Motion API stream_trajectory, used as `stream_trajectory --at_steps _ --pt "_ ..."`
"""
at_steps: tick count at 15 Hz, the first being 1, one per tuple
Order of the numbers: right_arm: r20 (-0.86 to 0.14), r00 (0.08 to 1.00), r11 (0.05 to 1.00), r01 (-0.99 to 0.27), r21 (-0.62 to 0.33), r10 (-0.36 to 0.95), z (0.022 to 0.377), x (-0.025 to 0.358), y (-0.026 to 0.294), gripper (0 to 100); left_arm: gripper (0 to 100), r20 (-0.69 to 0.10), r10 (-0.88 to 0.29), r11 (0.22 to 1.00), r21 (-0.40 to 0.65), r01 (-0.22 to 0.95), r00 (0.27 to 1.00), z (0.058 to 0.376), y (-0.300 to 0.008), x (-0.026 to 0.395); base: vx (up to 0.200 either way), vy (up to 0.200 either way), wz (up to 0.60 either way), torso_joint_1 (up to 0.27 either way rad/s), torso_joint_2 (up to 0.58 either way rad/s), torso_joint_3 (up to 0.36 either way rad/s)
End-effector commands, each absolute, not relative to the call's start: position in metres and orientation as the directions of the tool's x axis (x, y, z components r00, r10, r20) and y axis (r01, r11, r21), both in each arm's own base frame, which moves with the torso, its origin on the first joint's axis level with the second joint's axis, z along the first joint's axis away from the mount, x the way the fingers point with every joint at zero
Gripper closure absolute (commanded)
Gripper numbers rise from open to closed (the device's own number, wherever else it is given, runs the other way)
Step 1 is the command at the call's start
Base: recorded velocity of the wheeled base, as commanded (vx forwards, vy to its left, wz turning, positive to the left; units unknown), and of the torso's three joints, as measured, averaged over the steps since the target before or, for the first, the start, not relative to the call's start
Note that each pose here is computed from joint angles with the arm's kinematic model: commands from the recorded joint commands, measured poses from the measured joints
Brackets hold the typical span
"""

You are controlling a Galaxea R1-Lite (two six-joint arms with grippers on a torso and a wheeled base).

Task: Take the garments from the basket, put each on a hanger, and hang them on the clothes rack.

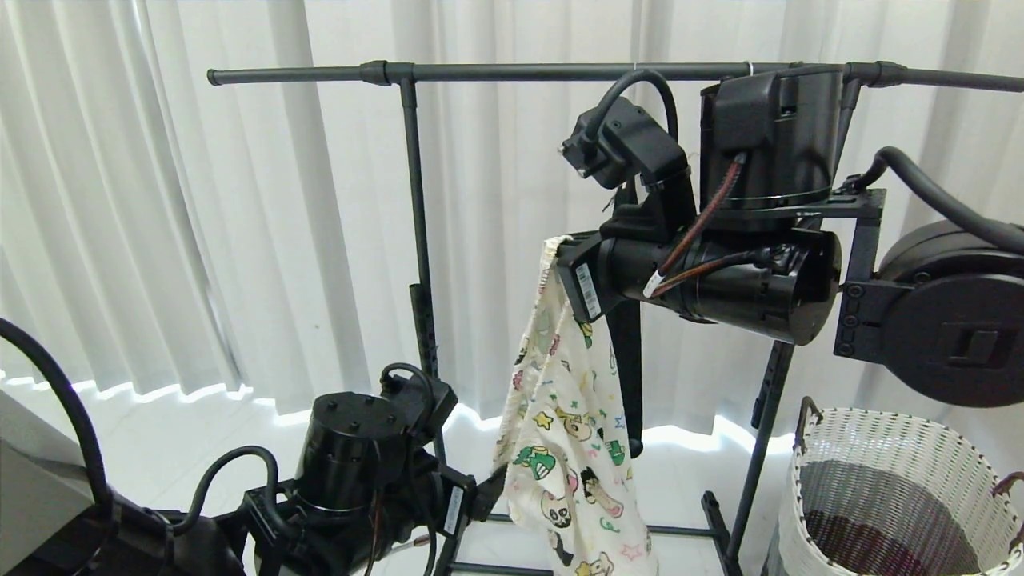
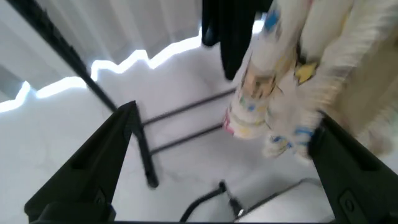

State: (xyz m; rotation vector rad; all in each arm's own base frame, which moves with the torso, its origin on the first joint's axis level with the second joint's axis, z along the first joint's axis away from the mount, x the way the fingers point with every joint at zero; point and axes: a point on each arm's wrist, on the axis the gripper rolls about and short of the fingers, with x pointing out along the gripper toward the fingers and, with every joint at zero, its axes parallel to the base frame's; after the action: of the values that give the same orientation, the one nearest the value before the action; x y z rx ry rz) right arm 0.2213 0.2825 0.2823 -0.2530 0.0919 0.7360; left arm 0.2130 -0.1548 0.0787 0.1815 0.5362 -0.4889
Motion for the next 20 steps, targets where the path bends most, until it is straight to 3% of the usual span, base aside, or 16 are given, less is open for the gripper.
stream_trajectory --at_steps 1,5,6,9,11,14,15,17,20 --pt "-0.16 0.749 0.724 -0.662 -0.193 0.643 0.286 0.222 0.277 100 0 -0.567 -0.368 0.877 0.052 0.478 0.737 0.07 -0.149 0.21 0.0 0.0 0.0 0.0 0.0 0.0" --pt "-0.181 0.791 0.766 -0.611 -0.198 0.584 0.281 0.237 0.257 100 0 -0.534 -0.322 0.905 0.067 0.419 0.781 0.08 -0.137 0.207 0.0 0.0 0.0 0.0 0.0 0.0" --pt "-0.182 0.798 0.773 -0.602 -0.198 0.574 0.28 0.239 0.253 100 100 -0.529 -0.318 0.909 0.067 0.412 0.787 0.082 -0.134 0.207 0.0 0.0 0.0 0.0 0.0 0.0" --pt "-0.207 0.815 0.791 -0.577 -0.204 0.541 0.276 0.234 0.23 100 100 -0.501 -0.313 0.914 0.073 0.4 0.807 0.083 -0.131 0.203 0.0 0.0 0.0 0.0 0.0 0.0" --pt "-0.237 0.827 0.804 -0.556 -0.21 0.51 0.27 0.221 0.203 100 100 -0.425 -0.309 0.92 0.092 0.381 0.851 0.089 -0.13 0.206 0.0 0.0 0.0 0.0 0.0 0.0" --pt "-0.267 0.845 0.826 -0.521 -0.216 0.463 0.26 0.203 0.168 100 100 -0.322 -0.254 0.906 0.25 0.34 0.912 0.097 -0.112 0.215 0.0 0.0 0.0 0.0 0.0 0.0" --pt "-0.279 0.849 0.832 -0.511 -0.218 0.448 0.256 0.195 0.156 100 100 -0.251 -0.26 0.908 0.265 0.325 0.932 0.111 -0.11 0.217 0.0 0.0 0.0 0.0 0.0 0.0" --pt "-0.292 0.848 0.831 -0.51 -0.22 0.443 0.256 0.18 0.143 100 100 -0.223 -0.263 0.911 0.263 0.318 0.939 0.134 -0.11 0.217 0.0 0.0 0.0 0.0 0.0 0.0" --pt "-0.299 0.847 0.833 -0.509 -0.219 0.439 0.26 0.165 0.129 100 100 -0.274 -0.299 0.916 0.187 0.356 0.914 0.213 -0.107 0.204 0.0 0.0 0.0 0.0 0.0 0.0"
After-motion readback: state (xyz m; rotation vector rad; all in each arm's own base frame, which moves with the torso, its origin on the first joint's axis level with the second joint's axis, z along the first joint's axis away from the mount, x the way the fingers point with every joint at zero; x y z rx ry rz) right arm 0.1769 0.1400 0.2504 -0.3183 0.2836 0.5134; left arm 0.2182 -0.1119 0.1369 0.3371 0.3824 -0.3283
